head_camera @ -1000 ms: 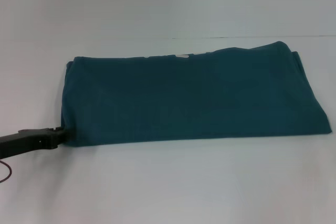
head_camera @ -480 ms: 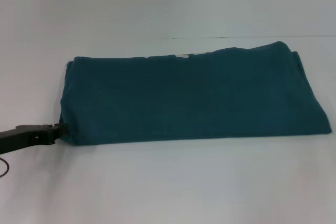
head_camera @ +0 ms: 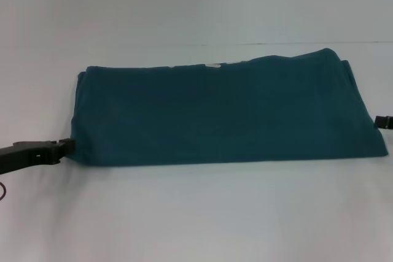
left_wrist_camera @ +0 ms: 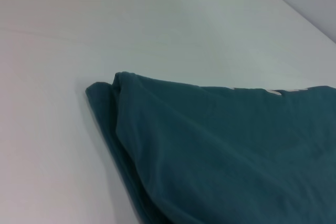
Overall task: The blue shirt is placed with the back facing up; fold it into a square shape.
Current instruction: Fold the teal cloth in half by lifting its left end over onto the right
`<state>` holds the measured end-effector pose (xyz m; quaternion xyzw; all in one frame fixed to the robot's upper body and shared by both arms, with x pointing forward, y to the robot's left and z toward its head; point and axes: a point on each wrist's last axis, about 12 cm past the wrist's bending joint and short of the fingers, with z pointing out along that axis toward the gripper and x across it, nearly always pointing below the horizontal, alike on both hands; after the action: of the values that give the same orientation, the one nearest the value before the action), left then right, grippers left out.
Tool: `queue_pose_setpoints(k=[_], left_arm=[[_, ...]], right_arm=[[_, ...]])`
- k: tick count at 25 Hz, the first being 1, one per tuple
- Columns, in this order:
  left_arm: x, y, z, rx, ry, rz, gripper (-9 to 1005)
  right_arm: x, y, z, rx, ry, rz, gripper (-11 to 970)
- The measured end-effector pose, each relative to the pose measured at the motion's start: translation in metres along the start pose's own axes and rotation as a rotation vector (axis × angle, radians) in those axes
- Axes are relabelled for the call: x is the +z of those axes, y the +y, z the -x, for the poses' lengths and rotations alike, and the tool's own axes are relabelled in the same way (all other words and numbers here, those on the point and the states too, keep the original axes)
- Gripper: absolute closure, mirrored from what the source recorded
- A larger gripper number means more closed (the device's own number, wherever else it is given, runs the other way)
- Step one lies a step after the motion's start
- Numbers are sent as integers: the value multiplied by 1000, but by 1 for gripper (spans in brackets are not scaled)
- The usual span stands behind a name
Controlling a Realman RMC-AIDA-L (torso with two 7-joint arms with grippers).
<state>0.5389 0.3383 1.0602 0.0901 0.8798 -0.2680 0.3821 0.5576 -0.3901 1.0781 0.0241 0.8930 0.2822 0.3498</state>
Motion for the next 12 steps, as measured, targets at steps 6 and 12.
queue_pose_setpoints(k=[6, 12], left_arm=[[-1, 1, 1, 1, -3, 8, 997], [-1, 1, 1, 1, -5, 9, 998]], right_arm=[[7, 1, -6, 8, 25, 3, 138], [12, 1, -10, 10, 36, -4, 138]])
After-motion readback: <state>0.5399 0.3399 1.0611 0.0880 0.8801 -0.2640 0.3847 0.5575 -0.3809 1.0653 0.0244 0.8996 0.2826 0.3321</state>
